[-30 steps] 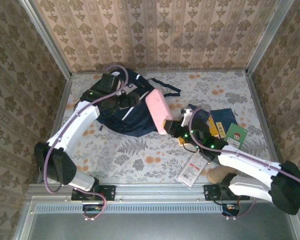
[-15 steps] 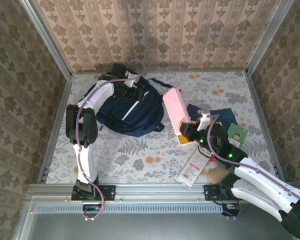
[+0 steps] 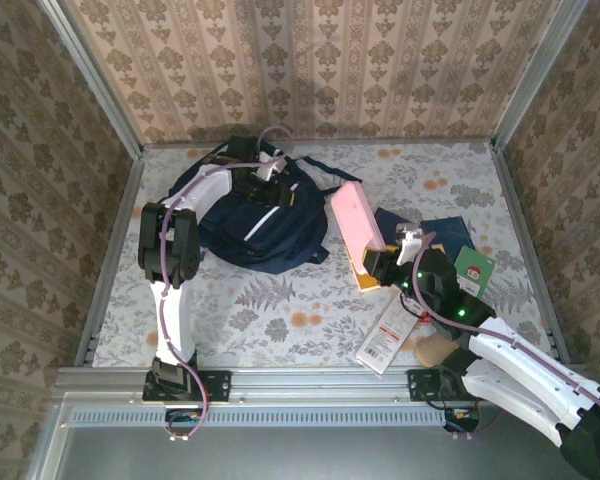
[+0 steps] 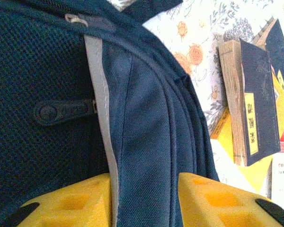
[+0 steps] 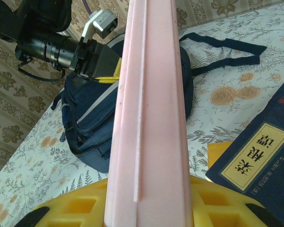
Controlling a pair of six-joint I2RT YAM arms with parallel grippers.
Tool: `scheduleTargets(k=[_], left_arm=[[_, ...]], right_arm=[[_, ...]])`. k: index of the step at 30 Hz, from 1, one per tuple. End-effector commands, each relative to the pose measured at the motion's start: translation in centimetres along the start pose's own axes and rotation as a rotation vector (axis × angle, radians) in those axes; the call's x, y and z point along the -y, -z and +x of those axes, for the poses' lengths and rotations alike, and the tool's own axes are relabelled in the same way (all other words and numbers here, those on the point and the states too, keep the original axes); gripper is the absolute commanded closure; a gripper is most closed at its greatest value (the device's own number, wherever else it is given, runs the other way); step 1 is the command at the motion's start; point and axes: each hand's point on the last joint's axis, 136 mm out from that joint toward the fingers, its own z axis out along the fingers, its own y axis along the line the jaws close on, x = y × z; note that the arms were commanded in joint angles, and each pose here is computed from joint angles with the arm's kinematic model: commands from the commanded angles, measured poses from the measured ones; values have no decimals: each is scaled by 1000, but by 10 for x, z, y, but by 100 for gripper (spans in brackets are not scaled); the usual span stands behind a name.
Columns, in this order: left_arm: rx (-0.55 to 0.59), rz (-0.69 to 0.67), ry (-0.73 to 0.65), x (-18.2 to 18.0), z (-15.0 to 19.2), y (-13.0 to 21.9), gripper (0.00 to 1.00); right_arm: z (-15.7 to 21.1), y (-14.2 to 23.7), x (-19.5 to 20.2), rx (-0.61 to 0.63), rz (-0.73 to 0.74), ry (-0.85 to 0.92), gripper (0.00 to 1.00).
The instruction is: Pack the student bag
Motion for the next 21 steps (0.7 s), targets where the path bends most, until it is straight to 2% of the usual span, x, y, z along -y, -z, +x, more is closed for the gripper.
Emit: scheduleTargets(k=[1, 4, 6, 8, 10, 14, 18, 21], left_arm=[[-30, 23, 35, -2, 13, -7, 61], [-45, -21, 52, -12, 20, -9, 62], [-51, -39, 59, -15, 21, -10, 67], [-54, -29, 56, -11, 21, -12, 80], [-56, -4, 43, 1, 18, -11, 98], [1, 5, 5, 30, -1, 14, 100], [97, -24, -39, 60, -20, 65, 100], [169, -84, -43, 67, -31, 102, 100]], right_arm=[[-11, 1, -5, 40, -28, 19, 71], [-9, 1, -4, 40, -29, 8, 71], [-8, 0, -4, 39, -33, -2, 71], [-6, 0, -3, 36, -35, -9, 71], [-5, -1, -3, 32, -34, -9, 71], [-6, 0, -6, 19, -42, 24, 71], [-8, 3, -10, -7, -41, 54, 72], [-8, 2, -15, -38, -56, 49, 72]])
